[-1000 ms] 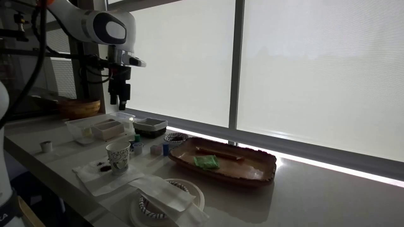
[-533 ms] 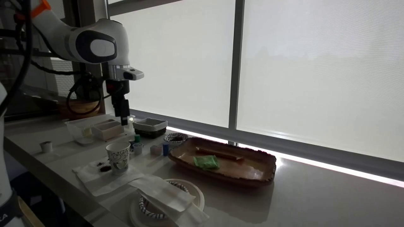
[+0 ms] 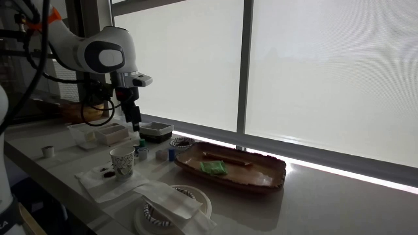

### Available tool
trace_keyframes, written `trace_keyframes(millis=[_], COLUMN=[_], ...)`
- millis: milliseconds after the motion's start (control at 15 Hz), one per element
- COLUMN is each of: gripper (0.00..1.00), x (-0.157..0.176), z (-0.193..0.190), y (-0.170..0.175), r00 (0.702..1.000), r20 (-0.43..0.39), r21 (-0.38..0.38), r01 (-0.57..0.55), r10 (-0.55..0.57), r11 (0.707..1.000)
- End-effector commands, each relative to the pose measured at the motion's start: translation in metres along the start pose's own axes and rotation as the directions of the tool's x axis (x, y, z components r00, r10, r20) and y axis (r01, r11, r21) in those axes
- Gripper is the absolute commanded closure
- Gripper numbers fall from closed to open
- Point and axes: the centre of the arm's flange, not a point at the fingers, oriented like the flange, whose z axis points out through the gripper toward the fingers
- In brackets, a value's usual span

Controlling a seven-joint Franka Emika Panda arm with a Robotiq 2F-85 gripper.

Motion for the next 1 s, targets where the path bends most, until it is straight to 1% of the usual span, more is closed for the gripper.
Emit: trace_keyframes(millis=[0, 67, 133, 200, 400, 467, 533, 667, 867, 933], gripper=[0.0, 0.0, 0.0, 0.0, 0.0, 0.0, 0.0, 0.0, 0.0, 0.0], x=[-0.029, -0.029, -0.024, 0.0, 0.002, -0.001, -0.004, -0.012, -0.021, -0.022], z=[0.003, 0.005, 0.007, 0.006, 0.006, 0.007, 0.007, 0.008, 0.009, 0.011], y=[0.031, 0.034, 0.036, 0.014, 0.02, 0.016, 0.012, 0.009, 0.008, 0.007], r00=[0.997, 0.995, 0.997, 0.997, 0.997, 0.994, 0.981, 0.953, 0.893, 0.877], r20=[0.041, 0.067, 0.077, 0.057, 0.07, 0.039, 0.048, 0.054, 0.071, 0.075], r21=[-0.086, -0.119, -0.125, -0.09, -0.105, -0.114, -0.149, -0.152, -0.175, -0.174], r01=[0.076, 0.084, 0.035, 0.051, 0.039, 0.11, 0.194, 0.302, 0.449, 0.479], r10=[-0.073, -0.076, -0.026, -0.046, -0.031, -0.106, -0.189, -0.297, -0.444, -0.474], r11=[0.993, 0.989, 0.992, 0.995, 0.994, 0.987, 0.969, 0.941, 0.876, 0.86])
